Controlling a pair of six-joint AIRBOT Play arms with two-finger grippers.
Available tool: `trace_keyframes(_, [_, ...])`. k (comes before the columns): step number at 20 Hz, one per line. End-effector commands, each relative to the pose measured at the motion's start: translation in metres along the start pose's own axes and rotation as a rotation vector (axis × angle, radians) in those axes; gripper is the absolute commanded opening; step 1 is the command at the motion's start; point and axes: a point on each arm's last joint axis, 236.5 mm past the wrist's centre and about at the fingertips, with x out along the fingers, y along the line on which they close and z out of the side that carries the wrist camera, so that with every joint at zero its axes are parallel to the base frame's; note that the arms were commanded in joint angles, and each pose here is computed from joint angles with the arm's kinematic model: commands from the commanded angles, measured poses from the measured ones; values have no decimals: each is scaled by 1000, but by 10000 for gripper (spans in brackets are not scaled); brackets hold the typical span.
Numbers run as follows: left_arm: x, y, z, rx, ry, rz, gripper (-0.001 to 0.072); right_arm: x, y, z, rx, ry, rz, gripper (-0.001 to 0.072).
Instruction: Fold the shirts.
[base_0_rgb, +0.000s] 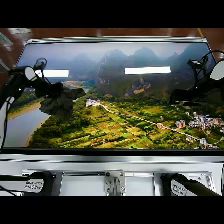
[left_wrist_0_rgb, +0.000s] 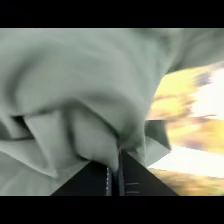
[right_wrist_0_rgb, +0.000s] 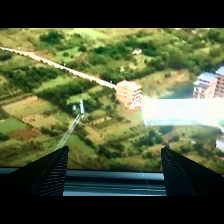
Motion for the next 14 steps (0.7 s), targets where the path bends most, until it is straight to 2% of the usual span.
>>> trace_keyframes(1, [-132, -72, 45, 205, -313, -126, 38, -1, 4, 8, -67, -37, 14, 698])
trace_keyframes(3, [-230, -125, 48, 295, -525, -242, 38, -9, 9, 9, -82, -61, 29, 698])
trace_keyframes(5, [-335, -179, 36, 369, -770, -415, 38, -31, 10, 11, -89, -138, 20, 698])
trace_keyframes(8, [-430, -233, 3, 410, -980, -667, 38, -93, 12, 21, -104, -368, -18, 697])
trace_keyframes(11, [-408, -271, -32, 492, -870, -724, 38, -155, 14, 8, -118, -559, -59, 698])
trace_keyframes(14, [-323, -295, -59, 546, -633, -658, 38, -186, 7, -24, -119, -600, -116, 698])
